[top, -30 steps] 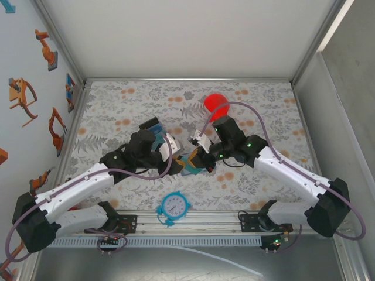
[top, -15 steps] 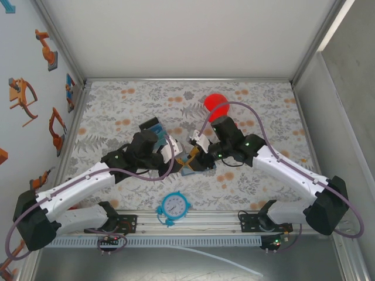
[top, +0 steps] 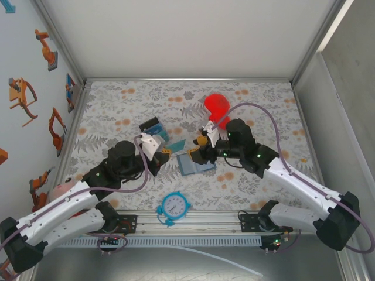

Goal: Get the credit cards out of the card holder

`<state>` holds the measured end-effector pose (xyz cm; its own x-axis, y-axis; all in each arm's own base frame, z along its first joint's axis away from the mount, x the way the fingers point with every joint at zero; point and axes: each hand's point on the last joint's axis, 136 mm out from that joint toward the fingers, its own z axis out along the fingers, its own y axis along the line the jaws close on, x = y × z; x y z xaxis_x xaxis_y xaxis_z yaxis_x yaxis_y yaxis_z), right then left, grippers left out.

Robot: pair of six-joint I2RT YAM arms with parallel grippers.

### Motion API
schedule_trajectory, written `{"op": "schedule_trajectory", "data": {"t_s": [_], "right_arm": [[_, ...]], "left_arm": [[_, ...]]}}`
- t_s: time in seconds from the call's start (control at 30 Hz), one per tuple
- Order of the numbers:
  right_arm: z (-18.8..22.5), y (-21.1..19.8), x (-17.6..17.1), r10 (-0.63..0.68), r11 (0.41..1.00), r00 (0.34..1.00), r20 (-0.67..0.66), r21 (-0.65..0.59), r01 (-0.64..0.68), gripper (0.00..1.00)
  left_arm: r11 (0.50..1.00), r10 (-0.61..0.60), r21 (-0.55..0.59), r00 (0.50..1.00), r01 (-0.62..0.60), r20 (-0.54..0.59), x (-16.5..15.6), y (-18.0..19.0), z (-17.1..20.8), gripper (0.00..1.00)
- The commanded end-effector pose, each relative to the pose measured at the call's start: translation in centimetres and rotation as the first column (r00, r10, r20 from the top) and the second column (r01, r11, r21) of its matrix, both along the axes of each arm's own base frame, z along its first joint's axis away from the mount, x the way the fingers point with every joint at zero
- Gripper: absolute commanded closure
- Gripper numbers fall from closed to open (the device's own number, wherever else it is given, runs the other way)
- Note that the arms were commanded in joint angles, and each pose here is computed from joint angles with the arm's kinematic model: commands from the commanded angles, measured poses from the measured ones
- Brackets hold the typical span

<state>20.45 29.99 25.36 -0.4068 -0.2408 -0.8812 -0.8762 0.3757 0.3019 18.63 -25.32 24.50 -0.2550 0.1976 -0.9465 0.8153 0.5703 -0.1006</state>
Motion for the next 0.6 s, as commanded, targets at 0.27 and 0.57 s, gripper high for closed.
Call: {"op": "schedule_trajectory", "data": {"t_s": [0.27, 0.57], "right_arm": [[4.6, 2.4, 0.4, 0.147, 0.908, 0.986, -0.074, 0.406, -0.105, 0.55], [6.5, 2.2, -1.0, 0.210, 0.876, 0.978, -0.004, 0.446, -0.186, 0.67]], "left_arm": [[0.946, -0.047, -0.322, 0.999, 0.038, -0.019, -0.8, -1.1, 5.5, 1.00], [0.924, -0.152, -0.356, 0.988, 0.138, -0.013, -2.2, -2.2, 6.6, 1.00]]}}
